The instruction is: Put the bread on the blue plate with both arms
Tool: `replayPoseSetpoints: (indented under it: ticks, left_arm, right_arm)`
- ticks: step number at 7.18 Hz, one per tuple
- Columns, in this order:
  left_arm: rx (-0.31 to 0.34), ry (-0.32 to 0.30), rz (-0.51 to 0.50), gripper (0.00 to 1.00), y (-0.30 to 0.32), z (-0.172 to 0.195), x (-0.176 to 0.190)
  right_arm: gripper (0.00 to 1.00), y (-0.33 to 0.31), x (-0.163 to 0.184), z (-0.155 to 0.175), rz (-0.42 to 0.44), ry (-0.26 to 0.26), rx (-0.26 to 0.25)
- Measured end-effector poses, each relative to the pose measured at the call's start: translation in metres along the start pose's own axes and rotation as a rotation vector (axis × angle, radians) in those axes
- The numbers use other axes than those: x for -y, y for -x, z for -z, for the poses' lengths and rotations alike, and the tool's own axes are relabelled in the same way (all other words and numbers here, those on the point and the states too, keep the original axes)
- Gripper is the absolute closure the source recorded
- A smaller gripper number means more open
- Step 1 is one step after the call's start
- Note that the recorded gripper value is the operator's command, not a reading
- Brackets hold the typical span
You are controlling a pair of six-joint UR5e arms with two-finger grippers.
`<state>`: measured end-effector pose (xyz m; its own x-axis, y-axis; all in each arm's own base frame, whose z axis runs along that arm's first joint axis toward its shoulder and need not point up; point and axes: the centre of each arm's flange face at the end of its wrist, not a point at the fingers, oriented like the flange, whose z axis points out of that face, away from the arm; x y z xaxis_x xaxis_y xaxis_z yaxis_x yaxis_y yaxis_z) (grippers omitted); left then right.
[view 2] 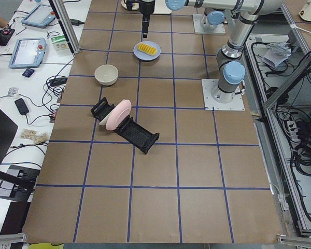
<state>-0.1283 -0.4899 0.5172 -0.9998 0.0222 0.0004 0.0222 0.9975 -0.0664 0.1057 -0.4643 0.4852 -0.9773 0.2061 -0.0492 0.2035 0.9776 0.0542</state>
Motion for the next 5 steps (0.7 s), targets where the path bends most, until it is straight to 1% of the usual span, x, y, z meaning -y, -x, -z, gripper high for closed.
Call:
replayPoseSetpoints:
  ticks: [1,3,5]
  left_arm:
    - [0.0,0.001,0.002,0.0,0.0,0.0,0.0]
    - [0.0,0.002,0.007,0.0,0.0,-0.001,-0.001]
    - [0.0,0.005,0.015,0.0,0.0,-0.003,0.001]
  right_arm:
    - [0.0,-0.001,-0.007,0.003,0.004,-0.006,0.0]
    - [0.0,-0.005,-0.029,-0.01,-0.001,0.006,-0.011]
    - [0.0,-0.012,-0.038,-0.016,0.011,-0.004,-0.06]
